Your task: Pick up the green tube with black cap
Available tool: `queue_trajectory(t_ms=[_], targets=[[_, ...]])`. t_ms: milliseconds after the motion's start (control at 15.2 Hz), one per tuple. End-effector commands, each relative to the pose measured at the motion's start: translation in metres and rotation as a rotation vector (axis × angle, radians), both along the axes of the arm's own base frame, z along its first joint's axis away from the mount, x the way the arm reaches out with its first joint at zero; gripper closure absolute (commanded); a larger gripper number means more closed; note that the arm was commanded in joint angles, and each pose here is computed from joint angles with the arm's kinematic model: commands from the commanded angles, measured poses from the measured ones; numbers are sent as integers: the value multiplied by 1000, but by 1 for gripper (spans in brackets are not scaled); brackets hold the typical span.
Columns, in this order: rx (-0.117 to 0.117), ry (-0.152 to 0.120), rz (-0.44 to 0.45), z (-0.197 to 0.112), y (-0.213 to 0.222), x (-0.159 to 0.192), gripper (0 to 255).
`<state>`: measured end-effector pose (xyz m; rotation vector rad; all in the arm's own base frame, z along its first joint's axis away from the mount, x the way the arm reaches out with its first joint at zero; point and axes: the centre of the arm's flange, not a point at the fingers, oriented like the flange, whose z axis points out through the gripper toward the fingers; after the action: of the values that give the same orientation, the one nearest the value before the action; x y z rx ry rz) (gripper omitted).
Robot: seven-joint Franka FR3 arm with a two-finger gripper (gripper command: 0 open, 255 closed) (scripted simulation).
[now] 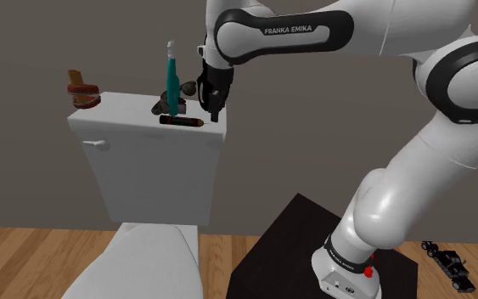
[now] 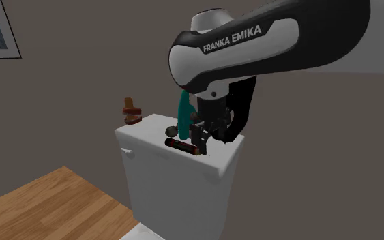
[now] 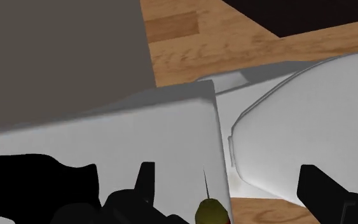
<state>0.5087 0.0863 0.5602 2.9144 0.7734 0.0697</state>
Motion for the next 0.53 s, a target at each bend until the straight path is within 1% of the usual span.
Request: queue_trajectory(t_ms=[0,396,462], targets=[[-5,4,47,-6,11,24,0],[-20,-1,196,-14,56,86,0],[-21,-1,204,-15,58,89,0]])
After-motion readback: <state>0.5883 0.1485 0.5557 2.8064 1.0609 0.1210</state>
